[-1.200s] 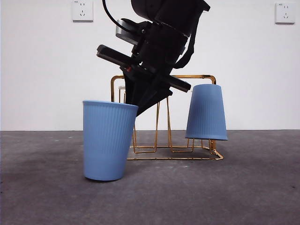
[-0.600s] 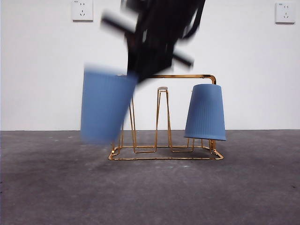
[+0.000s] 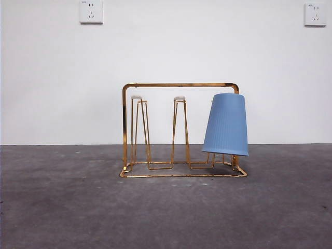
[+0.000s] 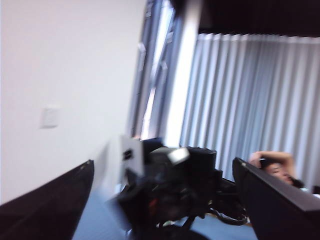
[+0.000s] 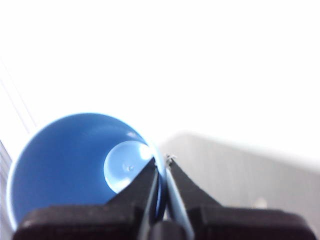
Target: Pick up cup 1,put cup 1 in the cup rack,pick up cup 2,put cup 2 in the cup rack
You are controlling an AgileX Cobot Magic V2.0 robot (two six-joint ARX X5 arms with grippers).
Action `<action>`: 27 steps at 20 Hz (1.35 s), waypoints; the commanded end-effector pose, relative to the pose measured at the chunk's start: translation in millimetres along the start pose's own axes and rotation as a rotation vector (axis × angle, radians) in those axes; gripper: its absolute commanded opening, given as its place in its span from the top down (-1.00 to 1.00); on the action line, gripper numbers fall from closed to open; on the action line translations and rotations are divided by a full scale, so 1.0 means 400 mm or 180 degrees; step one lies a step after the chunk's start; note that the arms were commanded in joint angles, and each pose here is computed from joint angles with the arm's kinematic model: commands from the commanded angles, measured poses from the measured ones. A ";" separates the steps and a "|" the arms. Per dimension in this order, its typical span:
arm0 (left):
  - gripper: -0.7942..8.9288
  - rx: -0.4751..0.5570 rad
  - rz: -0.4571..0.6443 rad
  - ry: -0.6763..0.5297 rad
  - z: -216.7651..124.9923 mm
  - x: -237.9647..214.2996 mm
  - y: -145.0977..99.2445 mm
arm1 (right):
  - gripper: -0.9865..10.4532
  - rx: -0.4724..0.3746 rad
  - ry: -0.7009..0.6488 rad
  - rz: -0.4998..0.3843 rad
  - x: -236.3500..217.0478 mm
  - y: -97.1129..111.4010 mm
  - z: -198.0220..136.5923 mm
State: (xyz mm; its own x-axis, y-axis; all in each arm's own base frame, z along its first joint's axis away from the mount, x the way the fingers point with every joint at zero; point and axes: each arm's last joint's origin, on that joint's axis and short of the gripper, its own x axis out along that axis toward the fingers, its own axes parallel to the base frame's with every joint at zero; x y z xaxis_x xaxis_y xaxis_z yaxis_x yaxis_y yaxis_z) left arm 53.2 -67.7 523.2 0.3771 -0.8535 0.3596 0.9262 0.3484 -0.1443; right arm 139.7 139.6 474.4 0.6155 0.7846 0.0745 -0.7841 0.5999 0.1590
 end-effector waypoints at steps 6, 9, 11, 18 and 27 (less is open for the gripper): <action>-0.14 -0.0128 -0.0652 -0.0355 -0.004 0.113 0.031 | 0.86 -0.0435 -0.1224 0.0368 -0.179 0.051 0.120; -0.14 -0.0256 -0.0824 -0.0374 -0.021 0.160 0.050 | 0.86 -0.0529 -0.1531 0.0565 -0.224 0.066 0.144; -0.14 -0.0314 -0.0937 -0.0411 -0.031 0.189 0.062 | 0.86 -0.0564 -0.1637 0.0639 -0.234 0.070 0.152; -0.13 -0.0571 -0.1331 -0.0542 -0.081 0.285 0.089 | 0.86 -0.0655 -0.1798 0.0821 -0.247 0.077 0.163; -0.13 -0.0791 -0.1606 -0.0665 -0.140 0.360 0.093 | 0.86 -0.0682 -0.1777 0.0820 -0.200 0.070 0.158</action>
State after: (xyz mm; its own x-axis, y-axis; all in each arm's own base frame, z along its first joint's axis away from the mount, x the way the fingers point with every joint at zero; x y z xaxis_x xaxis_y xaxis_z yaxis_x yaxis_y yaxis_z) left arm 142.4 -197.6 519.8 -0.0879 -0.7901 0.6067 0.9779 -0.1843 -0.0983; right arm 72.8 82.6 535.5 0.3139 0.7419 0.5925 -0.8766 0.4662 -0.1194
